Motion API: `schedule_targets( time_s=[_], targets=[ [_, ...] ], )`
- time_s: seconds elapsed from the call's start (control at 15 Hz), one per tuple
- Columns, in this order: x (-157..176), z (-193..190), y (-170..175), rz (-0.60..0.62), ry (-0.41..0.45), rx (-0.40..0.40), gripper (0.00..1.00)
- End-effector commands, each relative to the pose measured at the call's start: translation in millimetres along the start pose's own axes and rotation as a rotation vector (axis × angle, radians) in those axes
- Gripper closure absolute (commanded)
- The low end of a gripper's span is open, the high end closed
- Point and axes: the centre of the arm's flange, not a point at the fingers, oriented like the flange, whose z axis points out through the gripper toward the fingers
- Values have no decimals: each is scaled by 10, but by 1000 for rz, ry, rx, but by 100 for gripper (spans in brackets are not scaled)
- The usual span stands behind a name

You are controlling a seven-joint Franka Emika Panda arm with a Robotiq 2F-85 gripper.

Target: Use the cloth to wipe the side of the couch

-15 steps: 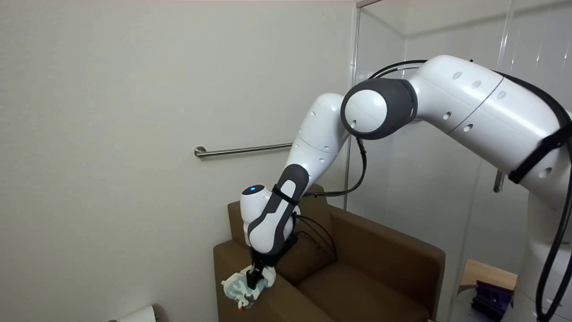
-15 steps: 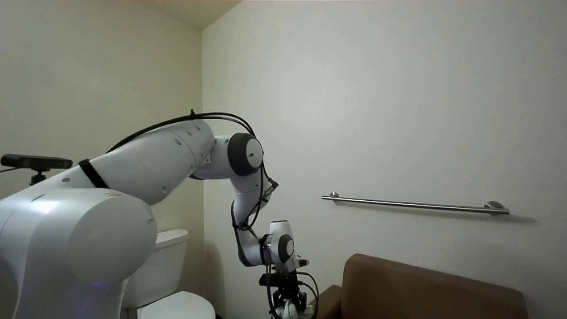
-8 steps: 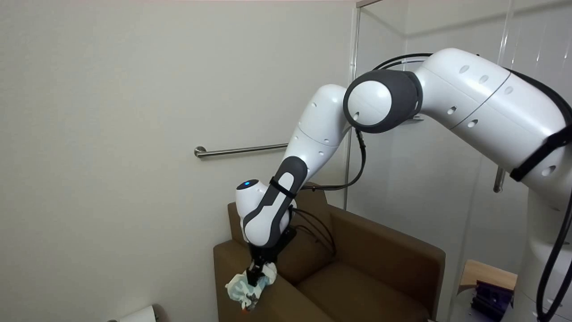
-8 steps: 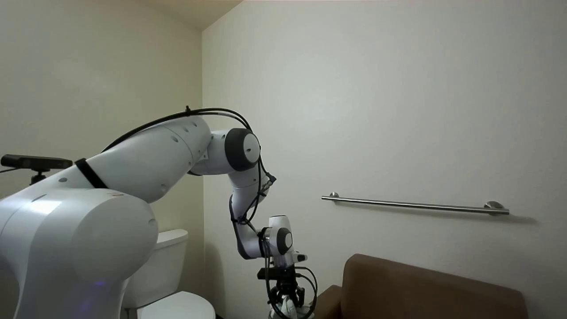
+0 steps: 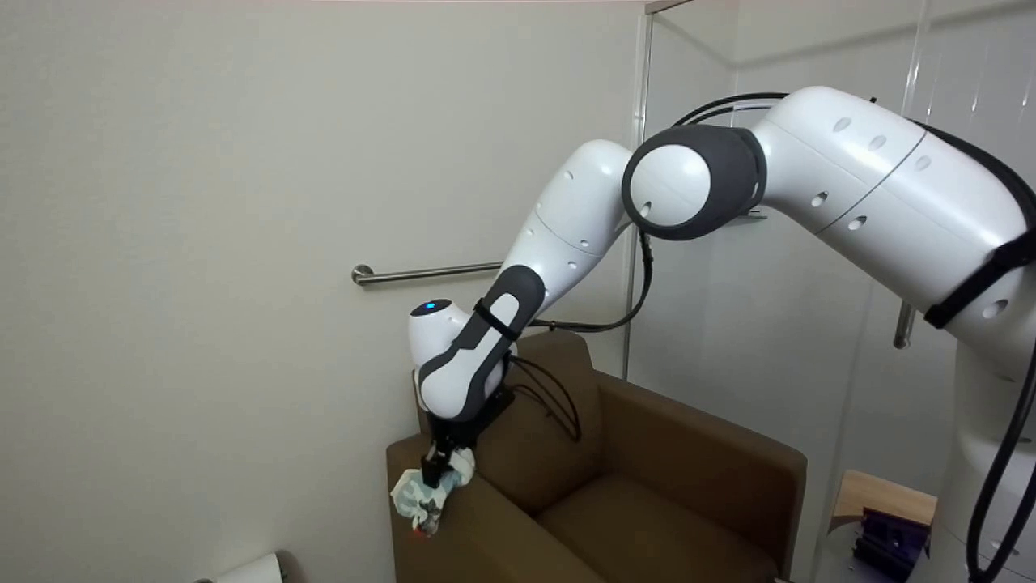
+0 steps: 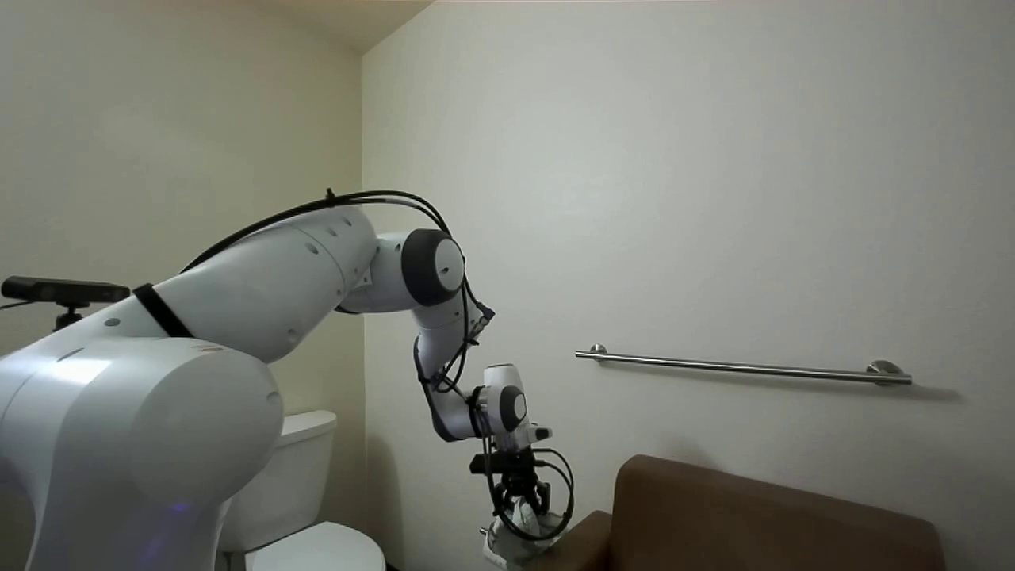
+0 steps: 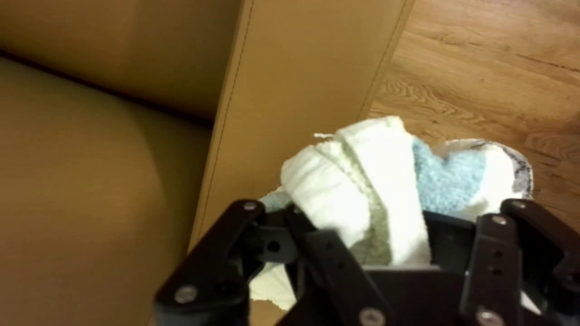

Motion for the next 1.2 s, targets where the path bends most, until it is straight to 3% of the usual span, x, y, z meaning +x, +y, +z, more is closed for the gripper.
schedule_targets(
  time_s=[0.0, 0.2, 0.47, 0.67, 1.0, 1.07, 1.13],
  targets=[
    [383, -442, -160, -85, 48, -42, 92],
    [525, -414, -524, -178, 34, -74, 92],
    [546, -17, -1098, -332, -70, -130, 92],
    [546, 165, -1421, -416, -104, -261, 94],
    [804, -132, -1497, -480, -106, -521, 93],
    [456, -26, -1488, -450, -110, -429, 93],
    [512, -119, -1484, -450, -103, -464, 93]
  ],
)
